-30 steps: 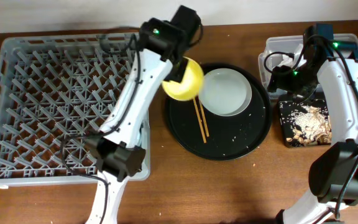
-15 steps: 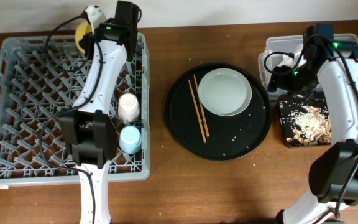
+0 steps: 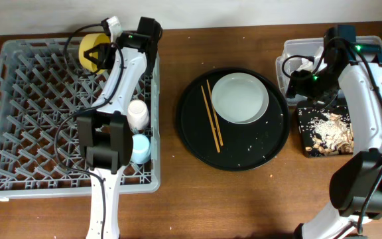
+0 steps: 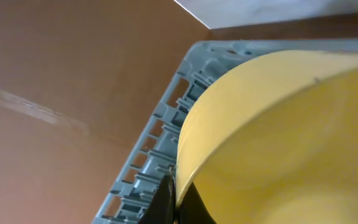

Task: Sort waste into correct bins and load items into the dishwasher rack
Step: 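Place the yellow bowl in the rack's back area with the left gripper, then grasp the white plate edge with the left gripper and lift it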

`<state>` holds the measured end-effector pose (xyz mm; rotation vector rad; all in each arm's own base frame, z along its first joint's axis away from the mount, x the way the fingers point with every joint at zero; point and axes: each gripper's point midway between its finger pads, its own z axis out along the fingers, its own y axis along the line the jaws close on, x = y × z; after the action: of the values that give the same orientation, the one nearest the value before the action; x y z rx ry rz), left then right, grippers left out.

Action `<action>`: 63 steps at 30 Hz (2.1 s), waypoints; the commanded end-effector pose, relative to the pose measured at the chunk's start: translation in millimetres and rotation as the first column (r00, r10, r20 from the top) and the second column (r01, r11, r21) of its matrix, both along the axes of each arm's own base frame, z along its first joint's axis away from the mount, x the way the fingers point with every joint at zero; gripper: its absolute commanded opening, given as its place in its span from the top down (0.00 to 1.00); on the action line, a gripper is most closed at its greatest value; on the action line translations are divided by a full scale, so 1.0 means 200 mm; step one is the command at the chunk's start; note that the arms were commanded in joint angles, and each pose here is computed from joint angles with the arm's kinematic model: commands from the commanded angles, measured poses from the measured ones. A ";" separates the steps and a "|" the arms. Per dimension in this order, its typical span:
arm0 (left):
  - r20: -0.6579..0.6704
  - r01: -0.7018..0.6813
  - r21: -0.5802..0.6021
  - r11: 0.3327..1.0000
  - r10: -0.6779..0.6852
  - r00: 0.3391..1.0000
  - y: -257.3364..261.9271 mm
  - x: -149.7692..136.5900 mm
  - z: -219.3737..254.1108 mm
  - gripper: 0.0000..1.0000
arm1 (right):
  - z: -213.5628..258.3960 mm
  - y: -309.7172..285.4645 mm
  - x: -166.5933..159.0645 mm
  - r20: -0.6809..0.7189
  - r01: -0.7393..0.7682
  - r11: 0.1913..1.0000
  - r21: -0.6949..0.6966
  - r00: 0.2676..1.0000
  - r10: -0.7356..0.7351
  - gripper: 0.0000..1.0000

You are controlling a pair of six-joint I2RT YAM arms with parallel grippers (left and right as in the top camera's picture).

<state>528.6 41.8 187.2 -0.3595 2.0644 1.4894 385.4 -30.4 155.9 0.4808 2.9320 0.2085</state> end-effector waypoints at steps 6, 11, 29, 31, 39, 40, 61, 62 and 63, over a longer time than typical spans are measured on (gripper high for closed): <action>-0.228 0.107 -0.321 0.941 -0.186 0.956 -0.34 -0.08 -0.34 0.61 | 0.02 -0.01 0.01 0.014 -0.005 1.000 -0.018 1.000 0.005 0.19; -0.297 0.130 -0.318 0.939 -0.229 0.927 -0.40 -0.11 -0.35 0.07 | 0.02 -0.01 0.01 0.017 -0.005 1.000 -0.018 1.000 0.005 0.19; 0.029 0.067 -0.998 0.016 -0.788 0.615 -1.80 -0.37 -0.54 0.24 | 0.02 0.00 0.02 0.026 -0.008 1.000 -0.013 1.000 0.008 0.19; 0.020 0.094 -0.994 0.049 -0.787 0.616 -1.86 -0.37 -0.60 0.35 | 0.02 0.00 0.02 0.025 -0.008 1.000 -0.012 1.000 0.008 0.19; -0.120 0.051 -0.978 0.200 -0.752 0.648 -1.82 -0.41 -0.86 0.47 | 0.02 0.00 0.02 0.022 -0.008 1.000 -0.012 1.000 0.008 0.19; -0.116 0.055 -0.979 0.198 -0.751 0.650 -1.83 -0.40 -0.87 0.53 | 0.02 0.00 0.02 0.022 -0.008 1.000 -0.012 1.000 0.008 0.19; -0.004 0.154 -0.978 0.144 -0.743 0.669 -1.72 -0.30 -0.52 0.99 | 0.02 0.00 0.01 0.019 -0.008 1.000 -0.012 1.000 0.008 0.19; 0.032 0.188 -0.974 0.128 -0.741 0.671 -1.68 -0.29 -0.42 0.99 | 0.02 0.00 0.01 0.019 -0.008 1.000 -0.012 1.000 0.008 0.19; 0.047 0.216 -0.967 0.134 -0.740 0.671 -1.61 -0.27 -0.32 0.99 | 0.02 0.00 0.02 0.023 -0.008 1.000 -0.013 1.000 0.008 0.19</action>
<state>455.3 -303.2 75.6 0.3725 2.9539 -0.2908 387.2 -31.1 156.2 0.4791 2.9244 0.2043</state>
